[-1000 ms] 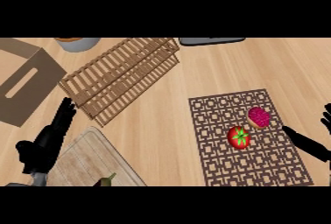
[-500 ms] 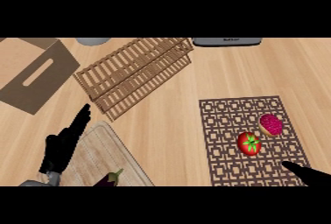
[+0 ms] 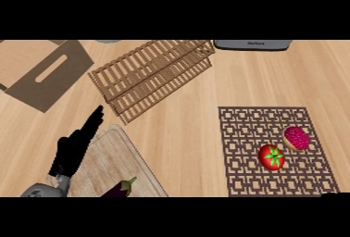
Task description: Pick the tomato from the placemat and place it in the tiered shelf
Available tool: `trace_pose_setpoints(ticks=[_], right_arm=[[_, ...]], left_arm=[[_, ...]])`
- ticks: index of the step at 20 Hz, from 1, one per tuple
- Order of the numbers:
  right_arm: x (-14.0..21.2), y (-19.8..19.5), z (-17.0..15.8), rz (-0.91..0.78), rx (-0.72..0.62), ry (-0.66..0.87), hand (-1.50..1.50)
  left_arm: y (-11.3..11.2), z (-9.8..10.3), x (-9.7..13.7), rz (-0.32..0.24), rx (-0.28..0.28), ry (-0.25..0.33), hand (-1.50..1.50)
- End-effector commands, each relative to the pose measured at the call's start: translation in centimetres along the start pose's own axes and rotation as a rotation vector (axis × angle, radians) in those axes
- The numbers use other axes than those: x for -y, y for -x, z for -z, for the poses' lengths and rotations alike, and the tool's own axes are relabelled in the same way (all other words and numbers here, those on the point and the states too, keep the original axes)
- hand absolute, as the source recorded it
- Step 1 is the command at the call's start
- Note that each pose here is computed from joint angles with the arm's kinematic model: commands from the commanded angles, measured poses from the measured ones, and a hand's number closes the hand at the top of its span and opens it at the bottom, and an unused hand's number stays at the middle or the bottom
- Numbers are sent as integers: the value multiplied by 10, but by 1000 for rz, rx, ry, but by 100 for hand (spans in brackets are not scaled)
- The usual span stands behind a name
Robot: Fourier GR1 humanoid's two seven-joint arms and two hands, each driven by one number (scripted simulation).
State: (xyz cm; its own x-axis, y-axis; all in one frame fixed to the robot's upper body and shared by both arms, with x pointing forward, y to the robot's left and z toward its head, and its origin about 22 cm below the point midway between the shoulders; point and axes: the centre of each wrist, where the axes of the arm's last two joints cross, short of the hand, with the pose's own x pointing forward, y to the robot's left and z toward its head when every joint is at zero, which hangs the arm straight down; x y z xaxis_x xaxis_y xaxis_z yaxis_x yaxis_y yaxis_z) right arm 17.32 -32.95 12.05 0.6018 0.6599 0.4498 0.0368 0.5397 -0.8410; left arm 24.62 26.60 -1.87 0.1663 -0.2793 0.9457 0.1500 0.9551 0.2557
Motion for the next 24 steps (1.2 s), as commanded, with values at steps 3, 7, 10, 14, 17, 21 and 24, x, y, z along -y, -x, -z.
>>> trace_pose_setpoints(ticks=[3, 7, 10, 14, 17, 21, 24], right_arm=[[-1, -46, -16, -206, -162, 56, -150], [-37, -68, -9, -222, -160, -36, -150], [-53, -84, -1, -202, -194, -90, -150], [-70, -93, 9, -242, -276, -114, -150], [-80, -103, 17, -252, -286, -142, -150], [-84, -106, 23, -280, -303, -120, -150], [-89, -109, 31, -314, -320, -87, -150]], left_arm=[[8, 2, 3, 10, -39, 50, 0], [10, 4, 18, -3, -45, 44, 0], [4, 6, 12, -8, -45, 39, 0], [-7, 7, 7, 13, -25, 43, 0], [9, 5, 10, 2, -41, 23, 0], [8, -3, -7, 9, -59, 7, 0], [9, -4, -1, -1, -40, 1, 0]])
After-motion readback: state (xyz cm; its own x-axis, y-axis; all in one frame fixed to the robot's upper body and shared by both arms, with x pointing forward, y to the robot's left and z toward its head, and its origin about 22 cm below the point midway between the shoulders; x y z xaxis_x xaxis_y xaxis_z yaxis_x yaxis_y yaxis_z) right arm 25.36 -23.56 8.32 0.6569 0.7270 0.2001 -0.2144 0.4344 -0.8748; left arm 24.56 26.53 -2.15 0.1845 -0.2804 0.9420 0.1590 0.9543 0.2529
